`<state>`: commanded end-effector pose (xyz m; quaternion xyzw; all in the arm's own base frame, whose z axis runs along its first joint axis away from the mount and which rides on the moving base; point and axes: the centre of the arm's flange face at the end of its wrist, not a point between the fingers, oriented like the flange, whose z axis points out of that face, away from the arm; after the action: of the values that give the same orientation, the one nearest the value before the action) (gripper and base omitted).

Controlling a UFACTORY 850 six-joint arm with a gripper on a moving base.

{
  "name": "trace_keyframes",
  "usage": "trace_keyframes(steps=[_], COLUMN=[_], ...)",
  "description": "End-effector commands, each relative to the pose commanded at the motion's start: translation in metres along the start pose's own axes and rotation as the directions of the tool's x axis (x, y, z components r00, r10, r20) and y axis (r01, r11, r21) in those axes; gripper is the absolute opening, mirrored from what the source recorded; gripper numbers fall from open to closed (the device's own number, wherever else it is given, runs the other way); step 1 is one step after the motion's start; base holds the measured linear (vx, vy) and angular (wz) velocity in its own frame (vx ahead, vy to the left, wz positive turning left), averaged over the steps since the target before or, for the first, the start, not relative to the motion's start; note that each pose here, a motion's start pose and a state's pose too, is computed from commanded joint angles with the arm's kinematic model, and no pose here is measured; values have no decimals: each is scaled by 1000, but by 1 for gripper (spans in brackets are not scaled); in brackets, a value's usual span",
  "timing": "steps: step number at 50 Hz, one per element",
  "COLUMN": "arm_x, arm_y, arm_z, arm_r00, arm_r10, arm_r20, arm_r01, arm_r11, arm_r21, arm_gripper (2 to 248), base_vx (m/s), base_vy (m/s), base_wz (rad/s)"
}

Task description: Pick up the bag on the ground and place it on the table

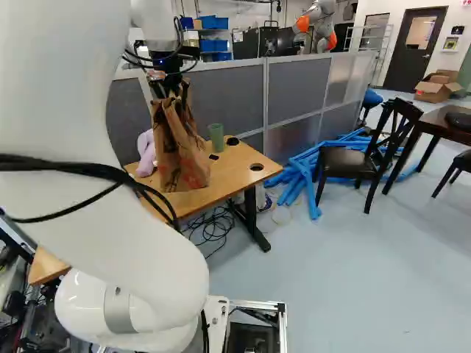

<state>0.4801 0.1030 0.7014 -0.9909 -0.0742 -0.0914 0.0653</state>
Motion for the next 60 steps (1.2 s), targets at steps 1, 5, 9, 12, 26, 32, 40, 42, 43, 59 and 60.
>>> trace_keyframes(steps=[1,5,9,12,26,32,40,42,43,59,60], arm_x=[2,8,11,12,13,13,13,13,13,13,13], arm_y=[0,-1,-1,-2,-2,-2,-2,-2,-2,-2,-2], arm_z=[0,2,2,3,3,3,3,3,3,3,3], arm_r00=[1000,1000,1000,1000,998,992,977,973,970,916,912], arm_r10=[-1,-2,-2,-3,-70,-130,-212,-232,-242,-401,-411], arm_r20=[0,-1,-2,-2,-2,-2,-2,-2,-2,-2,-2], arm_r01=[1,2,2,3,70,130,212,232,242,401,411], arm_r11=[1000,1000,1000,1000,998,992,977,973,970,916,912], arm_r21=[0,0,1,1,0,0,0,0,0,0,0], arm_gripper=[18,18,18,18,18,18,18,18,18,18,18], base_vx=[0,0,0,0,0,0,0,0,0,0,0], base_vy=[0,0,0,0,0,0,0,0,0,0,0], base_wz=[0,0,0,0,0,0,0,0,0,0,0])
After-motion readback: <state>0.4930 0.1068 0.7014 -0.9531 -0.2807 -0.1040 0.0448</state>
